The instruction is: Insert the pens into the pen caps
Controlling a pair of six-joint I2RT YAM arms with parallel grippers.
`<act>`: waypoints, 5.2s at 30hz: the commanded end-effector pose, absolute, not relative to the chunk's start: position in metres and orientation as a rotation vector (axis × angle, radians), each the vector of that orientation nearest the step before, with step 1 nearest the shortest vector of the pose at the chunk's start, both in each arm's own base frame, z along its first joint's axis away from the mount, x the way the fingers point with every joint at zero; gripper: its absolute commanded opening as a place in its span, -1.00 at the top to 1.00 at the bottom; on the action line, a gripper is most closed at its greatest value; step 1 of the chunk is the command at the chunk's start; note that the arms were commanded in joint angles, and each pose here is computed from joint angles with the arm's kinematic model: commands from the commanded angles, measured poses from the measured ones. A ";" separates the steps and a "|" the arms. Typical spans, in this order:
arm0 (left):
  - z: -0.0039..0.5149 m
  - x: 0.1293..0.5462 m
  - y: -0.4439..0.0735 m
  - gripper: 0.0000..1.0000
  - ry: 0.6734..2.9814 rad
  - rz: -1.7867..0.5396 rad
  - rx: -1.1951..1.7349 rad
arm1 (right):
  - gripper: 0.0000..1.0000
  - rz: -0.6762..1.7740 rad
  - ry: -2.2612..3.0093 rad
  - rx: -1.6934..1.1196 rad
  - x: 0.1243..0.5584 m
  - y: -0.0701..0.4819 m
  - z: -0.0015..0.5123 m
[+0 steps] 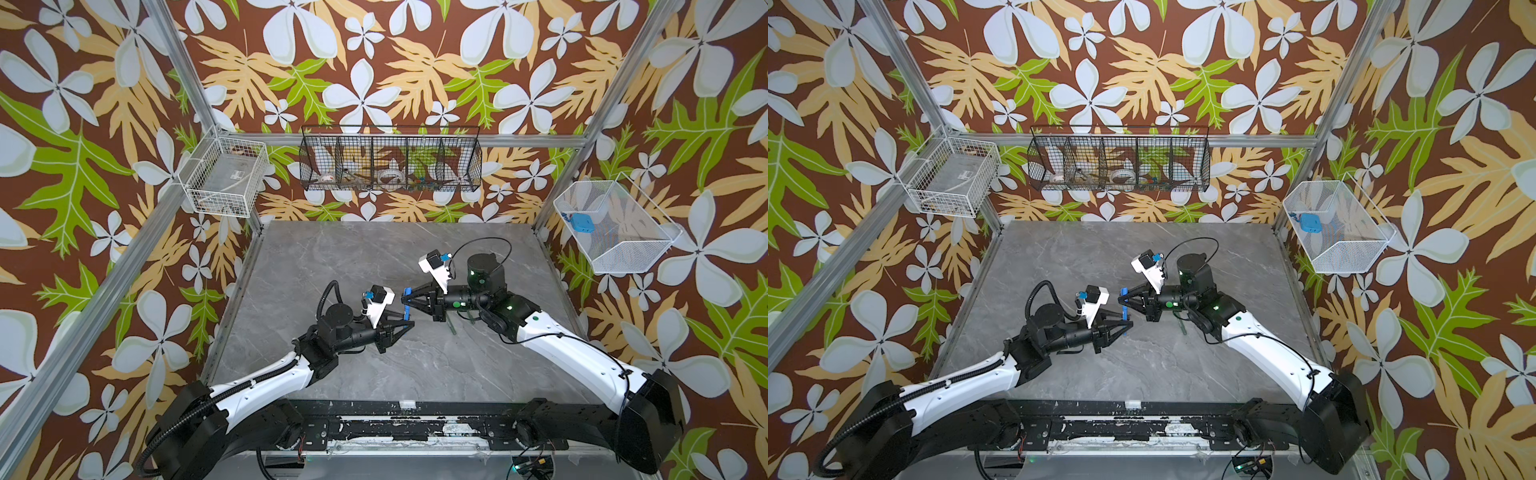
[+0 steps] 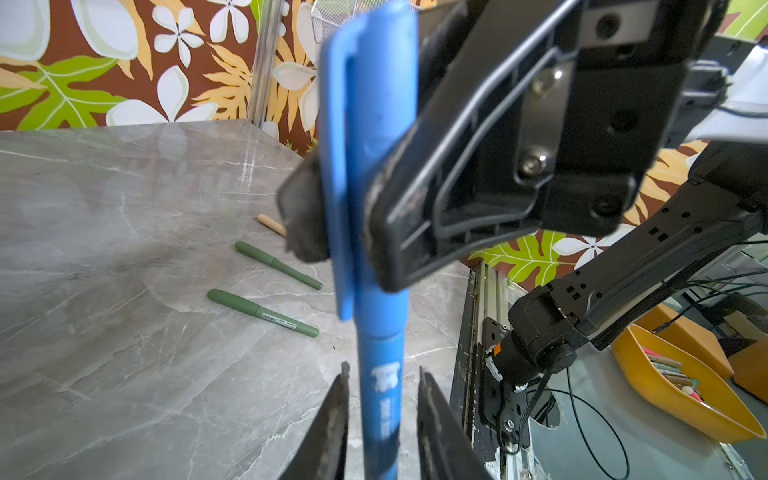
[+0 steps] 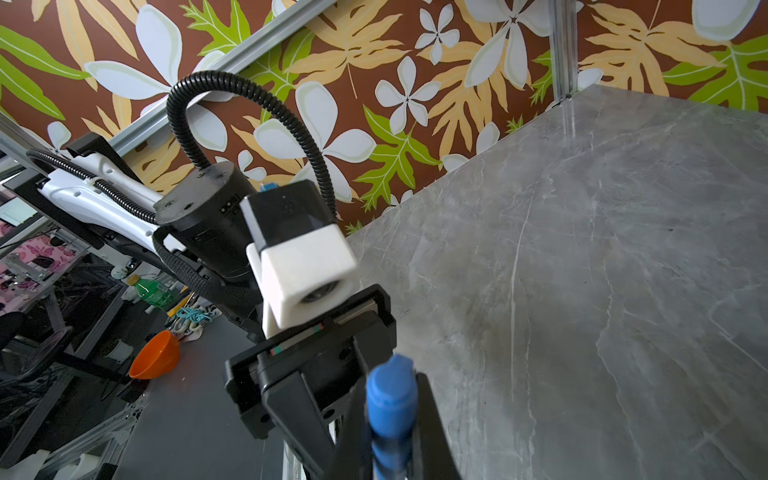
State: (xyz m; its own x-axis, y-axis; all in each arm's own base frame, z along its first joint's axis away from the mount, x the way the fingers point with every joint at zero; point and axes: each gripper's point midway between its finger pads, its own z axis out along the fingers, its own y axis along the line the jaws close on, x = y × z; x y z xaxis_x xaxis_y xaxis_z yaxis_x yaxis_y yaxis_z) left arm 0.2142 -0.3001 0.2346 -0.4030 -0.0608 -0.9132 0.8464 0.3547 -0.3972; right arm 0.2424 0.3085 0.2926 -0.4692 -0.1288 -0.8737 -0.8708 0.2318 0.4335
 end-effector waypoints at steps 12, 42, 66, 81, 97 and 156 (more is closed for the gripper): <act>0.238 0.207 -0.305 0.73 1.650 -1.263 0.740 | 1.00 1.316 1.713 -0.878 0.245 0.307 0.307; 0.244 0.203 -0.312 0.73 1.630 -1.308 0.777 | 1.00 1.253 1.696 -0.834 0.249 0.299 0.310; 0.237 0.210 -0.310 1.00 1.650 -1.230 0.789 | 0.93 1.252 1.669 -0.836 0.250 0.298 0.324; 0.336 0.232 -0.299 1.00 1.354 -1.114 0.671 | 1.00 1.252 1.808 -0.837 0.241 0.293 0.285; 0.285 0.235 -0.272 -0.35 1.543 -1.025 0.593 | 1.00 0.809 2.214 -0.477 0.332 0.220 0.241; 0.153 0.340 0.030 -1.00 1.566 0.105 -0.330 | -0.80 -0.222 1.736 0.131 0.356 -0.022 0.128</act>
State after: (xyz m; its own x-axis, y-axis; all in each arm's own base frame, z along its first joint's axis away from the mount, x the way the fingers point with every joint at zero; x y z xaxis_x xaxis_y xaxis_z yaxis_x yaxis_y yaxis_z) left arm 0.3334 0.0375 0.1247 -0.0966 -0.1398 -0.9855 -0.3327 0.9377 -0.1004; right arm 0.3501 -0.0266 0.0987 -0.3602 -0.0106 -0.9328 0.2301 0.9680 -0.0998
